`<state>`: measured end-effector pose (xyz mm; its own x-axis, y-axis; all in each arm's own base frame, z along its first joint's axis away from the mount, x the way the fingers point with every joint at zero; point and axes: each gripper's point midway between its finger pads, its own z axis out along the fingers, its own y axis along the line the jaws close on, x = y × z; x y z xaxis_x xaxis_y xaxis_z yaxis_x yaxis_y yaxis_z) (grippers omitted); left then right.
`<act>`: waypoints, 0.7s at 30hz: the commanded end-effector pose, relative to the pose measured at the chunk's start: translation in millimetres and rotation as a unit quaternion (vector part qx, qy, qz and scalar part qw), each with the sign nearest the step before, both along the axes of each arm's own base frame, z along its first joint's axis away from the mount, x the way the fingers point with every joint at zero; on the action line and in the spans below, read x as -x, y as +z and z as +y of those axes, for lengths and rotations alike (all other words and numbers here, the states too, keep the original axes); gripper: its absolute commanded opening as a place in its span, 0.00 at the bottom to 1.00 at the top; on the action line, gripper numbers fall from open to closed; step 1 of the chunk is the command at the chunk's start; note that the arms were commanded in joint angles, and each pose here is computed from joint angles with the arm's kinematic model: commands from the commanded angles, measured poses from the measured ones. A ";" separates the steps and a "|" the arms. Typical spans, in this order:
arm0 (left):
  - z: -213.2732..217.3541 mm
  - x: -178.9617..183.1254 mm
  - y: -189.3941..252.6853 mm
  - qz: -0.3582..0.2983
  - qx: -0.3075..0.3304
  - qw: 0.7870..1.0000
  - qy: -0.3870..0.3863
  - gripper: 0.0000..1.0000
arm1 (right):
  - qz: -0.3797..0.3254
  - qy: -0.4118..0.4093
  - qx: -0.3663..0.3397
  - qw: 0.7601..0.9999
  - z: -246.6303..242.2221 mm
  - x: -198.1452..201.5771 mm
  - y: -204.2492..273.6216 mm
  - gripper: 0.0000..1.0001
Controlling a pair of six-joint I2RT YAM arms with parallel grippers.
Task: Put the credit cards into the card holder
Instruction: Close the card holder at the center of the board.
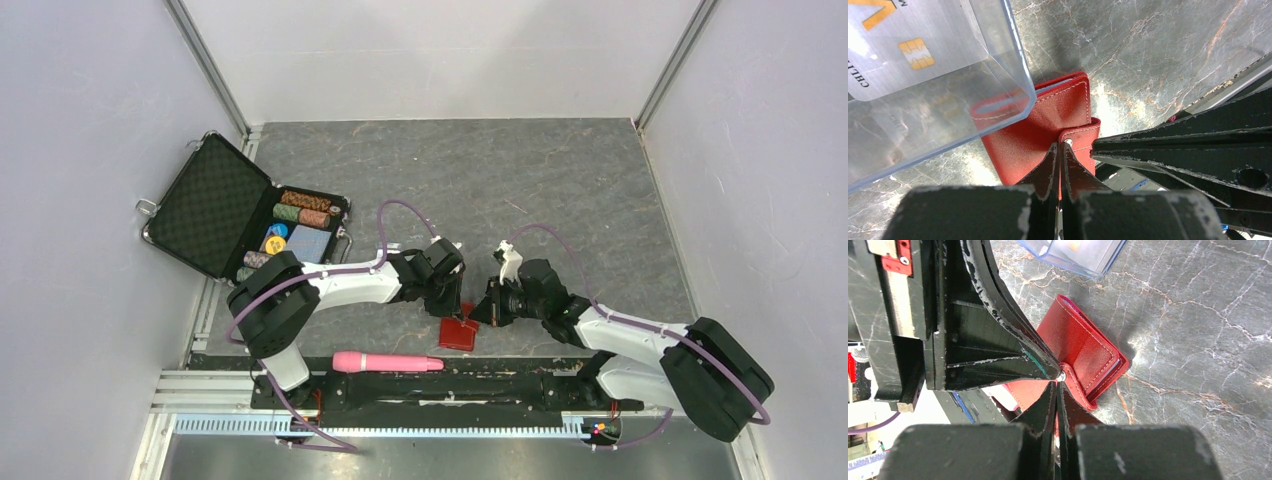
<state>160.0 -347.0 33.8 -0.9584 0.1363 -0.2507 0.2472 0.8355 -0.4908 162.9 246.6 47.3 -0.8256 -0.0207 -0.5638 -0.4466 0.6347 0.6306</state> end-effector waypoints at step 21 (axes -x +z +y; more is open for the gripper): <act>9.7 7.1 -4.4 -0.025 -0.061 0.998 -0.019 0.02 | 0.001 0.011 0.010 1.000 14.1 -0.2 -5.1 0.07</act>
